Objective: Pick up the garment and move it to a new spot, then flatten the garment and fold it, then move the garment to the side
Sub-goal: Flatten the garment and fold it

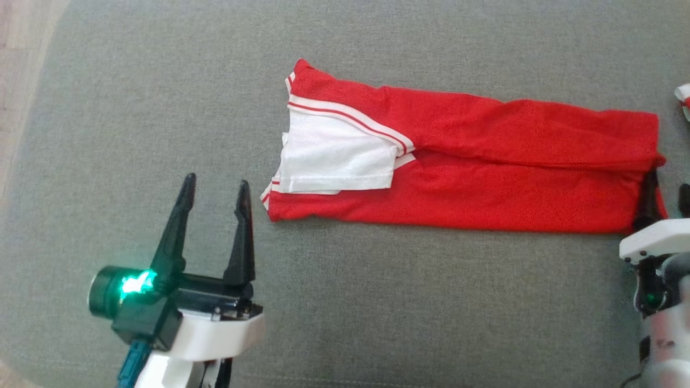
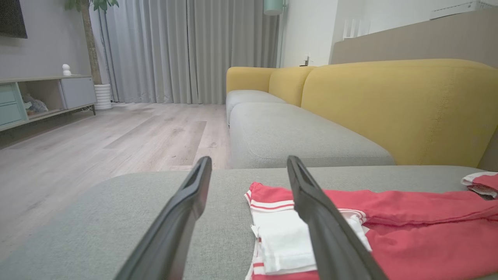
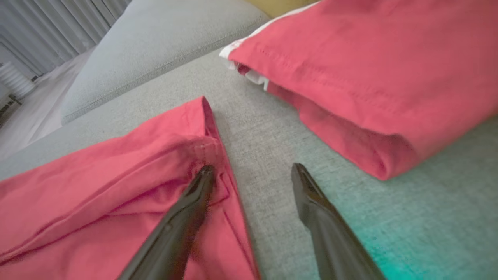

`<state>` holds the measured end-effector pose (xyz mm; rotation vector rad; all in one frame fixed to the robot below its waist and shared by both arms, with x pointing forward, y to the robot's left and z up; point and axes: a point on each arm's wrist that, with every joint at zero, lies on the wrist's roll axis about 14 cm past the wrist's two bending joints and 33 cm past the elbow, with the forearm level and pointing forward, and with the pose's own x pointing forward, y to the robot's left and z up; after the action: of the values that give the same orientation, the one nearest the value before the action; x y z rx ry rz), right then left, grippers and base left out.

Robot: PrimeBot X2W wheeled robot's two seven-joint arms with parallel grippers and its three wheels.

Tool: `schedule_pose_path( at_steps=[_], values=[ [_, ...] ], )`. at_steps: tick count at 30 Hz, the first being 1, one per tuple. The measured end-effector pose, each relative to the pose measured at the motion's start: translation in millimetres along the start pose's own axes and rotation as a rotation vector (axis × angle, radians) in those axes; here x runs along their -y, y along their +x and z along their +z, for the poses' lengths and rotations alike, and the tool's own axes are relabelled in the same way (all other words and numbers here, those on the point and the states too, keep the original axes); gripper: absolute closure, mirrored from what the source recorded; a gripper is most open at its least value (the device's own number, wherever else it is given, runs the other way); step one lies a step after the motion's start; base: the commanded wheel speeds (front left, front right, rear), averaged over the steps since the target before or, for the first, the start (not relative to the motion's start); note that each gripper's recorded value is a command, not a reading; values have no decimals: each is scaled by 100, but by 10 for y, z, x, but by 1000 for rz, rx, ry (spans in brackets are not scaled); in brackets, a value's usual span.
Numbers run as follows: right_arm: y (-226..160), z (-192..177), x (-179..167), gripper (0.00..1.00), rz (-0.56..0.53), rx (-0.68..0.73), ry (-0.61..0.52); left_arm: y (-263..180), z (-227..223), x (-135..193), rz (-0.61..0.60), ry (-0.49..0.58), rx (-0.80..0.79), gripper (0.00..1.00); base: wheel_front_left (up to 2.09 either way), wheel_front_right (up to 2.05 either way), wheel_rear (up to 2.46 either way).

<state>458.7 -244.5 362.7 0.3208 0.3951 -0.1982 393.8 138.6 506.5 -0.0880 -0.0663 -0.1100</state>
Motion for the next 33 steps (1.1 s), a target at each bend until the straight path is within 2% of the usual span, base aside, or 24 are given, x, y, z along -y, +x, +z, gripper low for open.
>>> schedule_pose_path(
  at_steps=[1,2,3,4,5,6,9,14,20,22,26,30,31,32,33],
  values=[
    [9,-37,-16,0,2,-20,-3,1,17,-24,6,4,7,0,0,0,0],
    [16,-46,-35,6,4,-26,-6,5,37,-44,10,6,14,0,0,0,0],
    [22,-50,-58,26,8,-33,-7,8,54,-52,12,7,20,0,0,0,0],
    [23,-60,-80,59,13,-43,-9,6,70,-68,16,8,27,0,0,0,0],
    [19,-70,-106,76,18,-50,-7,-1,84,-69,17,7,31,0,0,0,0],
    [15,-72,-139,100,25,-52,-7,-16,85,-69,18,4,32,0,0,0,0],
    [-16,-78,-218,100,46,-58,-14,-72,73,-75,28,-24,28,0,0,0,0],
    [-69,67,-207,100,49,-12,-1,-131,131,-134,31,-7,45,0,0,0,0],
    [-90,561,21,100,25,107,-36,-186,203,-148,34,2,66,0,0,0,0],
    [-110,678,34,100,26,126,-8,-234,179,-158,40,-2,57,0,0,0,0],
    [-135,622,26,100,32,73,4,-277,180,-135,33,-9,57,0,0,0,0],
    [-188,360,54,100,25,-1,7,-279,170,-124,25,-9,54,0,0,0,0],
    [-208,284,68,76,21,-17,14,-277,161,-127,26,-5,52,0,0,0,0],
    [-226,214,73,31,18,-33,21,-276,155,-131,27,-5,50,0,0,0,0],
    [-243,151,75,0,15,-47,26,-274,153,-126,23,-4,49,0,0,0,0]
  ],
)
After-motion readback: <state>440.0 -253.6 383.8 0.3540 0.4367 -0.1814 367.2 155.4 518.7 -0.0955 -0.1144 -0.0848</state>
